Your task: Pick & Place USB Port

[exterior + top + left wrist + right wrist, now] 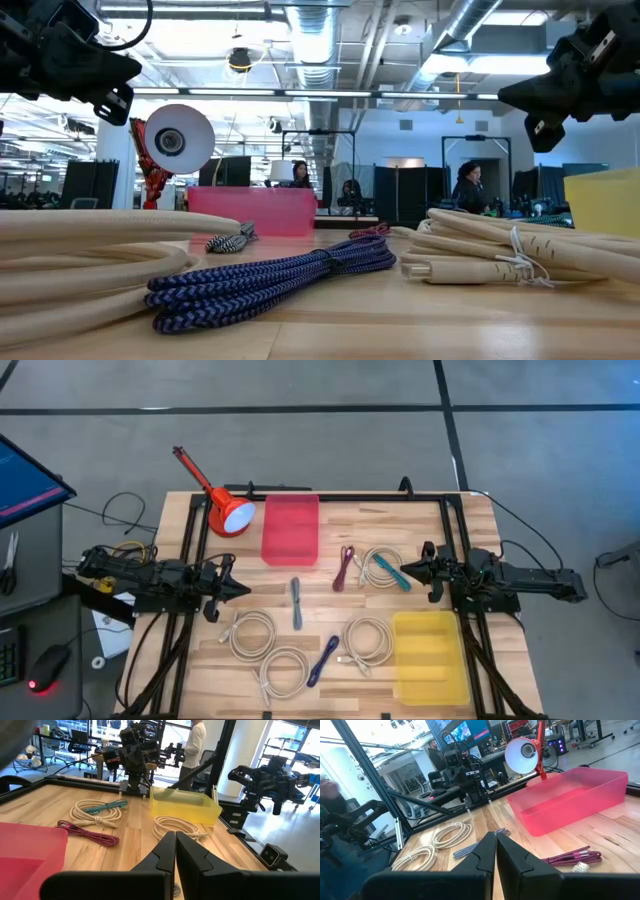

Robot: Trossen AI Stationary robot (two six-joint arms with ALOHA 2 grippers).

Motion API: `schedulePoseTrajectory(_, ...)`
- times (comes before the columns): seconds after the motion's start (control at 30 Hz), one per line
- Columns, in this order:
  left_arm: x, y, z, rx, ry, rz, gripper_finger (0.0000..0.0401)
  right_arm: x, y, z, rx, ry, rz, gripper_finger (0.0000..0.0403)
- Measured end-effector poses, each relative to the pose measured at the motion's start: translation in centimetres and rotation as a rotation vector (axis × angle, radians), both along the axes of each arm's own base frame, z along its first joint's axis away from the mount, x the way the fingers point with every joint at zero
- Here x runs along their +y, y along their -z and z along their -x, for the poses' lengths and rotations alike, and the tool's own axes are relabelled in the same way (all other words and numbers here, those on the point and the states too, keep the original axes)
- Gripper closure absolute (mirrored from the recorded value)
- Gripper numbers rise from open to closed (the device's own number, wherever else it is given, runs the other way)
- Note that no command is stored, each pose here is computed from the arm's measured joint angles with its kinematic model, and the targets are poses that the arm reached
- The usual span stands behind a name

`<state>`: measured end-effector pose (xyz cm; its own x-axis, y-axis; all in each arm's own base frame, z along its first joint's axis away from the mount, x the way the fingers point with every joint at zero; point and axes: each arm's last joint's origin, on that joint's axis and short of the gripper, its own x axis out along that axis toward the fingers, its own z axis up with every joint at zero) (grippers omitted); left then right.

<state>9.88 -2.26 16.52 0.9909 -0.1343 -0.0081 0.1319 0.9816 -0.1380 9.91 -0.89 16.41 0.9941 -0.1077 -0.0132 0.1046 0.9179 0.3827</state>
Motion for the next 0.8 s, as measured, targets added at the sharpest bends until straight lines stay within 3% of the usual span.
schedulePoseTrajectory(0.6, 0.00, -0.01, 0.00, -0.001, 0.000, -0.002, 0.0389, 0.00, 0.00, 0.00, 0.000, 0.000, 0.000, 0.0395)
schedulePoseTrajectory(0.8, 0.00, 0.00, 0.00, -0.007, 0.000, -0.053, 0.0389, 0.00, 0.00, 0.00, 0.000, 0.000, 0.000, 0.0395)
